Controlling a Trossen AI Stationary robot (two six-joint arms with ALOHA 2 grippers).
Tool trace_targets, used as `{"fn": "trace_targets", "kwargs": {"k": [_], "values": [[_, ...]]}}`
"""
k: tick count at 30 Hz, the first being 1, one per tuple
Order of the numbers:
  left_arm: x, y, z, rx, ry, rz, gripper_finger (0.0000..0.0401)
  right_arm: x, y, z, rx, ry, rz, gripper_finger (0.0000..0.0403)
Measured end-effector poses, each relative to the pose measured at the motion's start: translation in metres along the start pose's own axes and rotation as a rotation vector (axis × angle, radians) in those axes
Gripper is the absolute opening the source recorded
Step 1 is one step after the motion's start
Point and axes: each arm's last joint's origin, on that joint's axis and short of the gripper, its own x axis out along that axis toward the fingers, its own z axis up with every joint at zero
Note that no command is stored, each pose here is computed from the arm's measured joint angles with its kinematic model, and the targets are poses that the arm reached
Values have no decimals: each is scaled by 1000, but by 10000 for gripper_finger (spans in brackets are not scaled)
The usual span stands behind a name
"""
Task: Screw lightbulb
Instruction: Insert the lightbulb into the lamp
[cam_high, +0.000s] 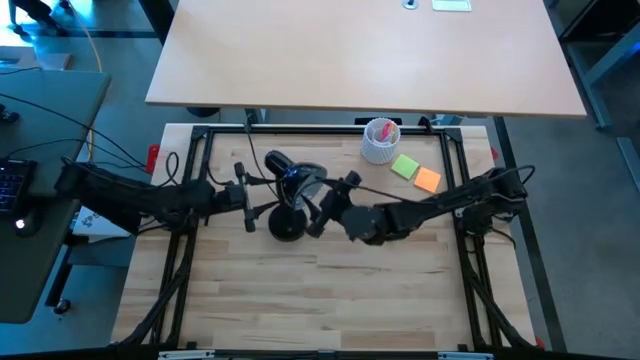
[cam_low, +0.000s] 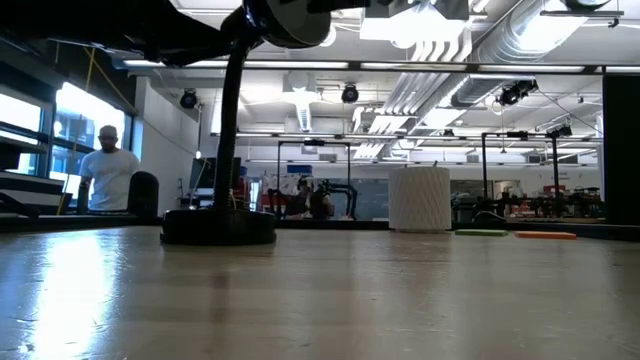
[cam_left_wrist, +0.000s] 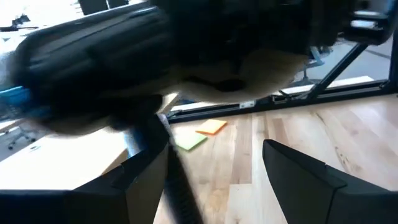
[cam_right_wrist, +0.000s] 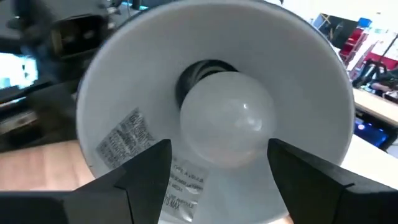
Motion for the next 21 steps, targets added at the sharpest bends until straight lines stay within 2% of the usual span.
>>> {"fn": "trace_targets", "kwargs": {"k": [6,11,15,21], "values": [[10,-4,-1,9,-36,5,255,15,-13,-1,-42,7,-22,263],[14,-6,-1,3,-59,12,255,20,-15,2,-136,-17,18,263],[15,-7,-3,-10,-51,9,254,19,-14,5,-247,-50,59,263],[15,-7,-2,-25,-51,9,254,19,-13,5,-498,-68,71,263]]}}
